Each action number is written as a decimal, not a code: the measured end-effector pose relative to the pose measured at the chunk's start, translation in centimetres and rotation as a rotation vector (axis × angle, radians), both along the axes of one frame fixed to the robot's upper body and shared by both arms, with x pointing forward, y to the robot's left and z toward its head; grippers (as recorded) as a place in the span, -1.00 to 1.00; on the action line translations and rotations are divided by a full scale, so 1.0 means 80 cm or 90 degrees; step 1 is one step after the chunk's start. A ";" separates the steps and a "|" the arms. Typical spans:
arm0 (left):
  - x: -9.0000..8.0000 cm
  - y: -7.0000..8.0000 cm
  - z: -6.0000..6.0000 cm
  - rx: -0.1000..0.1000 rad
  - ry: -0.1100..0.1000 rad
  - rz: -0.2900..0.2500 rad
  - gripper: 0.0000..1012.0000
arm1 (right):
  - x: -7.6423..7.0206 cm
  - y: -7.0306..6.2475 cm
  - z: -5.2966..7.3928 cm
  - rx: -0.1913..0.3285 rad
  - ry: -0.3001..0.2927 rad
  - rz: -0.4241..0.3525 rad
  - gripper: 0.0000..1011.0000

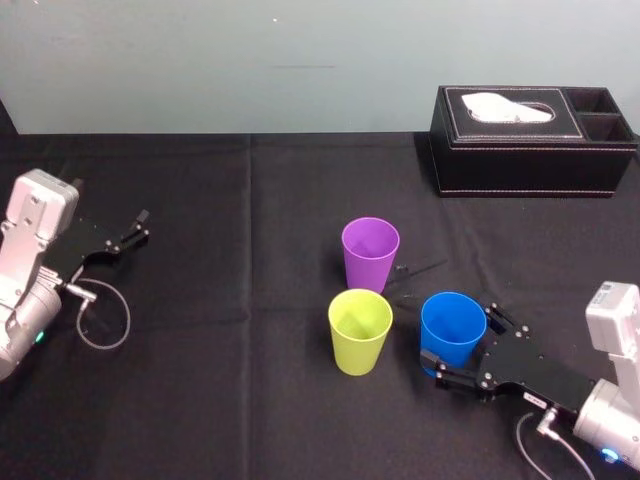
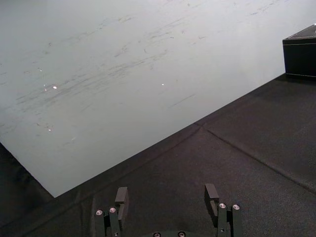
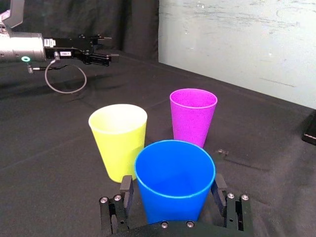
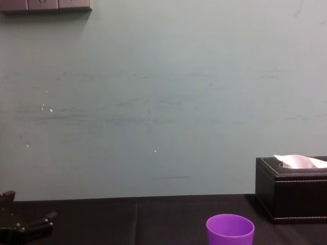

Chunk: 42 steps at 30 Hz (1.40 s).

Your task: Stack the three plastic cups sequentially using one hand.

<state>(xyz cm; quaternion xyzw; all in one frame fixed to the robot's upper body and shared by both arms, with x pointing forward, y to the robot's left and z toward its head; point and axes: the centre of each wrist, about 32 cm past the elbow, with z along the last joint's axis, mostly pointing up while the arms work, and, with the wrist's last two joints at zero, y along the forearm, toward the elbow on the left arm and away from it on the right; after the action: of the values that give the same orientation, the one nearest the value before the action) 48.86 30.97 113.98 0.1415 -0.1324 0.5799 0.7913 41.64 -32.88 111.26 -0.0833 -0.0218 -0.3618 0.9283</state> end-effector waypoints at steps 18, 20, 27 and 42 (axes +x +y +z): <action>0.000 0.000 0.000 0.000 0.000 0.000 1.00 | 0.004 0.004 0.000 -0.002 0.002 -0.002 0.80; 0.000 0.000 0.000 0.000 0.000 0.000 1.00 | 0.004 0.004 0.000 -0.002 0.001 -0.002 0.66; 0.000 0.000 0.000 0.000 0.000 0.000 1.00 | 0.004 0.003 0.000 -0.002 0.000 -0.002 0.46; 0.000 0.000 0.000 0.000 0.000 0.000 1.00 | 0.004 0.003 0.000 -0.001 -0.001 -0.002 0.43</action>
<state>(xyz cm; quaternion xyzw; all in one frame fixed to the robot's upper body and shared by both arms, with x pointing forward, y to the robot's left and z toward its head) 48.86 30.97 113.98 0.1415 -0.1325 0.5799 0.7913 41.92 -32.62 111.26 -0.0841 -0.0228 -0.3632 0.9276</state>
